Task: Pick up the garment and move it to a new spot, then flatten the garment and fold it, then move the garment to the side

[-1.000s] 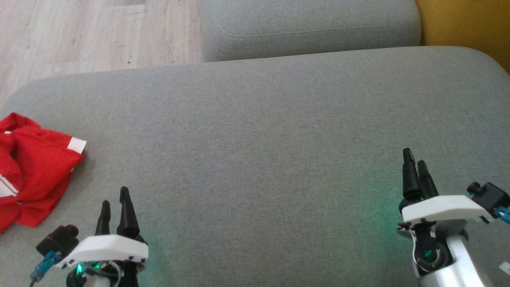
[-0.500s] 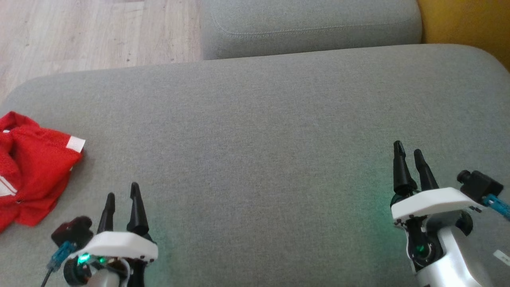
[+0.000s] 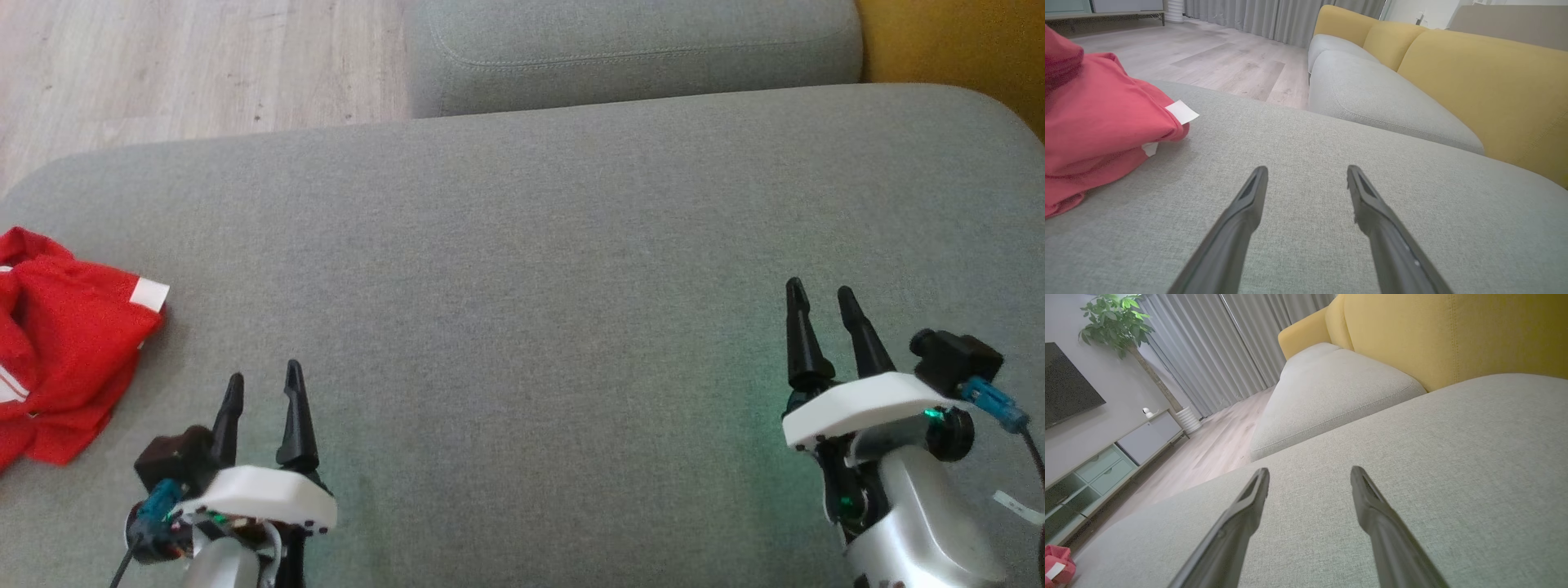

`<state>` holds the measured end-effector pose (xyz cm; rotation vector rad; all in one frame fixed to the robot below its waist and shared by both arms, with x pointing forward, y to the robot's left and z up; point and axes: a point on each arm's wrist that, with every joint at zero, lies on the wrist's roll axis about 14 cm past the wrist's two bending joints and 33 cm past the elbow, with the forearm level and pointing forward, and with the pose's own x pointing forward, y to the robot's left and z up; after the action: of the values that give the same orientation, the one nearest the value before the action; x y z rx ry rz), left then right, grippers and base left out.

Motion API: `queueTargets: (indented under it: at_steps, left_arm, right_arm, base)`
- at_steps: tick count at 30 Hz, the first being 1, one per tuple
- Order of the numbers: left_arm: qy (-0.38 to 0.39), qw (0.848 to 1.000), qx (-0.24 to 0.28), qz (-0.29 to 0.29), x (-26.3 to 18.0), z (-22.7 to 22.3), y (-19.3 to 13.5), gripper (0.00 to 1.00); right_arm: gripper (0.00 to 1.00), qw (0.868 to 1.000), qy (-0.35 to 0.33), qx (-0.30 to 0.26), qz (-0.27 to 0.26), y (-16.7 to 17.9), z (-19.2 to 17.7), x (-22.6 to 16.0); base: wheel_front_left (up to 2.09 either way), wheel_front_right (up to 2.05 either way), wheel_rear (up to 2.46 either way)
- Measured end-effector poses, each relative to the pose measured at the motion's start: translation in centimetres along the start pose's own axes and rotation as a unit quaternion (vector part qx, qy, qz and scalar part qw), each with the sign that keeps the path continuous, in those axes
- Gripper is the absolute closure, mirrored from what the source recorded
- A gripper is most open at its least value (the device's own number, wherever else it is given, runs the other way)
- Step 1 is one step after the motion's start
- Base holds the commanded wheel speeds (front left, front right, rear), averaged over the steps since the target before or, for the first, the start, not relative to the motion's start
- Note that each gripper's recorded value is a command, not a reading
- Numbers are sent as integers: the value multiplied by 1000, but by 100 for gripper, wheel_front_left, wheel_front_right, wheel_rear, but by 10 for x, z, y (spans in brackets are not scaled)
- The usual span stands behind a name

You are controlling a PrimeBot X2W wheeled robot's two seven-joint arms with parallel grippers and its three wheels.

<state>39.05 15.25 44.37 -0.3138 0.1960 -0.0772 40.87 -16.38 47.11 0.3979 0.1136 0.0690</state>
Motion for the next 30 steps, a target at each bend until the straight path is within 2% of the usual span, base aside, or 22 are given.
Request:
queueTargets:
  at_steps: [14,30]
  left_arm:
    - [-18,996,88,-13,10,10,-5,0]
    - [-31,987,159,13,9,12,5,0]
  right_arm:
    - [0,996,-14,-89,21,9,10,11]
    - [0,985,-14,-169,16,1,6,8]
  base:
    - [0,0,0]
    - [0,0,0]
